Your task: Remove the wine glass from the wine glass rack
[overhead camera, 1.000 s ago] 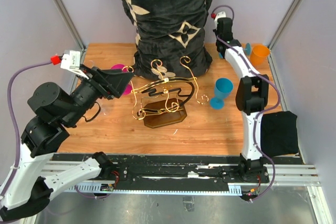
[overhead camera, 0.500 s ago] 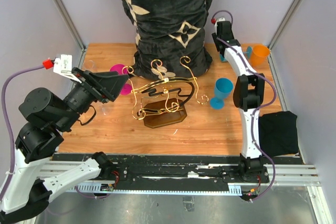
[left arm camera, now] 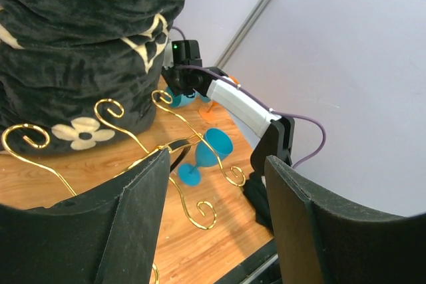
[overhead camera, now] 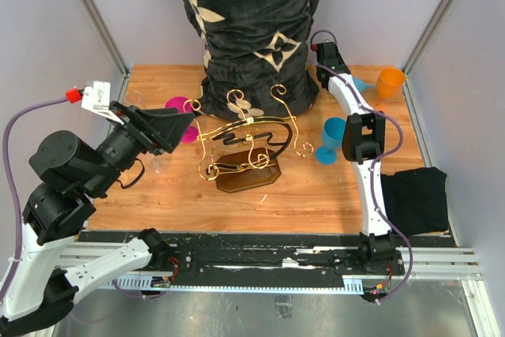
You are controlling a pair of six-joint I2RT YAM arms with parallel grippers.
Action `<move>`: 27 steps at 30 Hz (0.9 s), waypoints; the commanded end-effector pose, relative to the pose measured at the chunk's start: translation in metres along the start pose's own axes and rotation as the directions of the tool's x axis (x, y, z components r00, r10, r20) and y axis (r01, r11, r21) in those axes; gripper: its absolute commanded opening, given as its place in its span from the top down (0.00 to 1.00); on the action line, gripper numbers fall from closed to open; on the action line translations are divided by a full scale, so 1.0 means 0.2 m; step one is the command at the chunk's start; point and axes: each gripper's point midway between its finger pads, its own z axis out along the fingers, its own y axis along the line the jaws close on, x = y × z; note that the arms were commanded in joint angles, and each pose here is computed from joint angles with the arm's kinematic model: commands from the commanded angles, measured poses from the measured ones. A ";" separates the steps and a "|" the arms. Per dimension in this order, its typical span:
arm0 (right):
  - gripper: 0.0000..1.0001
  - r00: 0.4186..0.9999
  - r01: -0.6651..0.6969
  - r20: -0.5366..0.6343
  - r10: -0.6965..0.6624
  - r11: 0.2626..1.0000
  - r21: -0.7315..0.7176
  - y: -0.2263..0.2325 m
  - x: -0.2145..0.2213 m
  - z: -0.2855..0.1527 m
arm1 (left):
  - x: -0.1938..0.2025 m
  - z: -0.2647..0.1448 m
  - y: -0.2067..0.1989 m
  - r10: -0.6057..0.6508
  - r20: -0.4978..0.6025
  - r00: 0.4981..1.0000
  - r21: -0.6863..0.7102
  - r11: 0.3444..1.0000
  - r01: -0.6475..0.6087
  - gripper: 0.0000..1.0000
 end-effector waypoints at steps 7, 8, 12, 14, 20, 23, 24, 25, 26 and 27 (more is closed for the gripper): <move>1.00 0.997 0.066 -0.042 -0.060 0.986 0.154 -0.14 0.06 0.02 | -0.08 -0.04 -0.05 -0.018 0.032 0.999 0.036 0.999 0.017 0.36; 1.00 0.999 0.043 -0.008 -0.042 0.986 0.159 -0.17 0.02 -0.03 | -0.08 -0.04 -0.06 -0.020 0.033 0.999 0.037 0.999 0.019 0.36; 1.00 0.977 -0.107 0.198 0.078 0.984 0.142 -0.34 -0.21 -0.35 | -0.10 -0.05 -0.07 -0.031 0.036 0.999 0.047 0.998 0.029 0.37; 1.00 0.958 -0.157 0.257 0.125 0.982 0.108 -0.42 -0.29 -0.48 | -0.10 -0.05 -0.08 -0.037 0.038 0.999 0.052 0.998 0.035 0.37; 0.99 0.918 -0.234 0.314 0.243 0.970 -0.067 -0.49 -0.37 -0.70 | -0.08 -0.05 -0.06 -0.041 0.032 0.999 0.042 0.998 0.039 0.37; 0.99 0.913 -0.270 0.265 0.310 0.946 -0.178 -0.46 -0.33 -0.72 | -0.07 -0.04 -0.05 -0.040 0.027 0.999 0.027 0.999 0.040 0.37; 0.99 0.911 -0.288 0.243 0.334 0.935 -0.205 -0.45 -0.31 -0.72 | -0.07 -0.04 -0.05 -0.040 0.028 0.999 0.026 0.999 0.039 0.37; 0.99 0.908 -0.305 0.221 0.357 0.923 -0.236 -0.44 -0.29 -0.73 | -0.07 -0.04 -0.05 -0.040 0.027 0.999 0.025 0.999 0.040 0.37; 0.99 0.905 -0.321 0.197 0.376 0.910 -0.264 -0.42 -0.26 -0.73 | -0.07 -0.04 -0.05 -0.041 0.026 0.999 0.024 0.999 0.041 0.37; 0.99 0.899 -0.344 0.170 0.404 0.891 -0.295 -0.40 -0.23 -0.73 | -0.07 -0.04 -0.05 -0.041 0.025 0.999 0.024 0.999 0.041 0.37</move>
